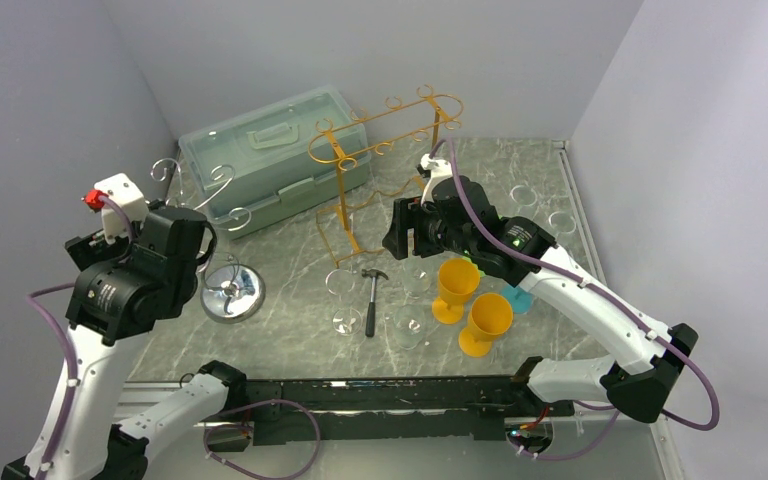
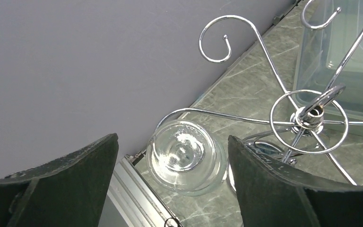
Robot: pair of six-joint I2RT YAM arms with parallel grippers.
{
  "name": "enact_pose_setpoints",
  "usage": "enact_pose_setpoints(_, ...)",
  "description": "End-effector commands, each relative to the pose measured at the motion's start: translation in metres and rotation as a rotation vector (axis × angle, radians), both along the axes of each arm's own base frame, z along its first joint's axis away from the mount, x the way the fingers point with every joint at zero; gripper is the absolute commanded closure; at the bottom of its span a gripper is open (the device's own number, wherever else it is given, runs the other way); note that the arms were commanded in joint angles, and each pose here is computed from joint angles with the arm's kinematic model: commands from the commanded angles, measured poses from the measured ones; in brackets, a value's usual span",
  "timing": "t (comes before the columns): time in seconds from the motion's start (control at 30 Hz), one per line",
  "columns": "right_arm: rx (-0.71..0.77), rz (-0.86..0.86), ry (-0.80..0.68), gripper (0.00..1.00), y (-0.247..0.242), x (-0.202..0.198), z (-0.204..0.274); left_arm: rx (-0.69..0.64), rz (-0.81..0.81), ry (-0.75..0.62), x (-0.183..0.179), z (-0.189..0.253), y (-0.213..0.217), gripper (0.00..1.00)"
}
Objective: Take the wine glass off the wine glass rack
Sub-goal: Pick up the wine glass from the wine rack.
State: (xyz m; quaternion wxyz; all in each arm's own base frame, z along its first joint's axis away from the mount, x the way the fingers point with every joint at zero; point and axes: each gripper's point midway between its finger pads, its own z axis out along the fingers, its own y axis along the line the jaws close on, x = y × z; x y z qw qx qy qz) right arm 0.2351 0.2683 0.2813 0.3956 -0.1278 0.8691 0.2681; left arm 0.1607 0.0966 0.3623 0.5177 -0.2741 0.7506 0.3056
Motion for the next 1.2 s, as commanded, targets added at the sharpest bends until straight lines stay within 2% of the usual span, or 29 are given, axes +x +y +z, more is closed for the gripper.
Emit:
enact_pose_setpoints(0.0,0.032,0.007,-0.056,0.28,0.001,0.002,0.022,0.021,0.031,-0.016,0.001,0.0,0.004,0.06)
enact_pose_setpoints(0.17,0.032,0.011,-0.052,0.28,0.001,0.001,0.02,0.011,0.024,-0.001,0.003,-0.007,0.001,0.01)
enact_pose_setpoints(0.57,0.047,0.022,-0.051,0.29,0.002,-0.003,0.021,0.019,0.055,-0.005,-0.004,-0.014,0.006,0.01)
enact_pose_setpoints(1.17,0.043,0.036,-0.049,0.3,0.008,-0.006,0.019,0.022,0.066,-0.051,-0.002,-0.02,0.007,0.14)
